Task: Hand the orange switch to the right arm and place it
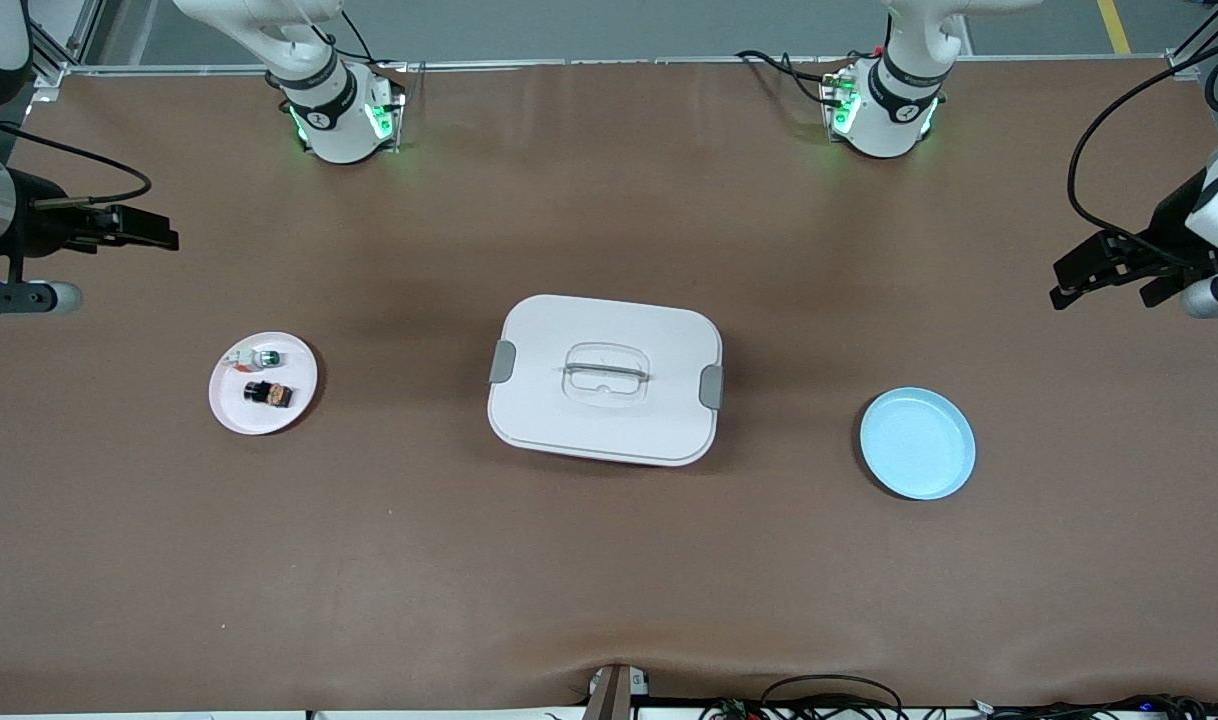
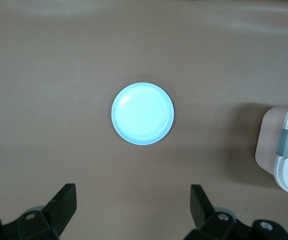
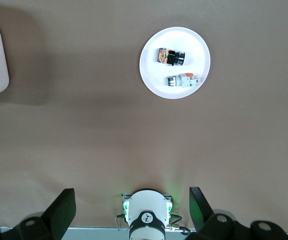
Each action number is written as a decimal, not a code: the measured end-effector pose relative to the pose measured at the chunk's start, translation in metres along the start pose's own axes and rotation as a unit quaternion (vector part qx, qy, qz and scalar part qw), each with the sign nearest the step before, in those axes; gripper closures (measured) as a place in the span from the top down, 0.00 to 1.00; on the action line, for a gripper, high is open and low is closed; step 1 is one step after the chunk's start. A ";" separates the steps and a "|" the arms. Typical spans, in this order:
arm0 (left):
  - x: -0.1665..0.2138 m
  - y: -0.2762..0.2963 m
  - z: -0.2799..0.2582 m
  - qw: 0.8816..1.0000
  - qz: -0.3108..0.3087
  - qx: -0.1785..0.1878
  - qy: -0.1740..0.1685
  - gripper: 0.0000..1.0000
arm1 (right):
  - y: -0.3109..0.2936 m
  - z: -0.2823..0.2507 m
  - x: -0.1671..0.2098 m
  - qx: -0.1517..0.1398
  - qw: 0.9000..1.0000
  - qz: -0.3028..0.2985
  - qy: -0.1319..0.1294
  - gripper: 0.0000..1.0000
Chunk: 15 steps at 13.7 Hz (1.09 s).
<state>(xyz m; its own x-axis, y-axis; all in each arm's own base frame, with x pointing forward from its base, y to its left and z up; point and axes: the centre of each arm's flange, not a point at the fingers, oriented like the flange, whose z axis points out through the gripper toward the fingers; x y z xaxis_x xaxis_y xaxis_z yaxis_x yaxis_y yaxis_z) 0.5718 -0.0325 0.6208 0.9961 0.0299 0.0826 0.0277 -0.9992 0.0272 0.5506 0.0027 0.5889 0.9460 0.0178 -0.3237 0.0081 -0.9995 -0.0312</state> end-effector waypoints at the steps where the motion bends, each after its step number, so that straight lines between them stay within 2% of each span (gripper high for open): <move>1: 0.000 0.000 0.000 1.000 0.000 0.000 0.000 1.00 | 0.000 0.001 0.001 0.000 1.000 0.000 0.000 1.00; 4: 0.000 0.000 0.000 1.000 0.000 0.000 0.000 1.00 | -0.001 0.004 0.002 0.000 1.000 0.000 0.012 1.00; 9: 0.000 0.000 0.000 1.000 0.000 0.000 0.000 1.00 | -0.002 -0.001 -0.022 -0.001 0.999 0.000 0.051 1.00; 15: 0.000 0.000 0.000 1.000 0.000 0.000 0.000 1.00 | -0.002 -0.013 -0.039 0.007 0.997 0.002 0.078 1.00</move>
<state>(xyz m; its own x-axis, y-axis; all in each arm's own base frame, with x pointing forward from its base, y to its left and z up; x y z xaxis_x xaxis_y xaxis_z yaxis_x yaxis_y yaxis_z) 0.5718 -0.0325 0.6207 0.9961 0.0299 0.0824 0.0277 -0.9992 0.0271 0.5182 0.0035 0.6136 0.9849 0.0074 -0.1727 0.0000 -0.9991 -0.0429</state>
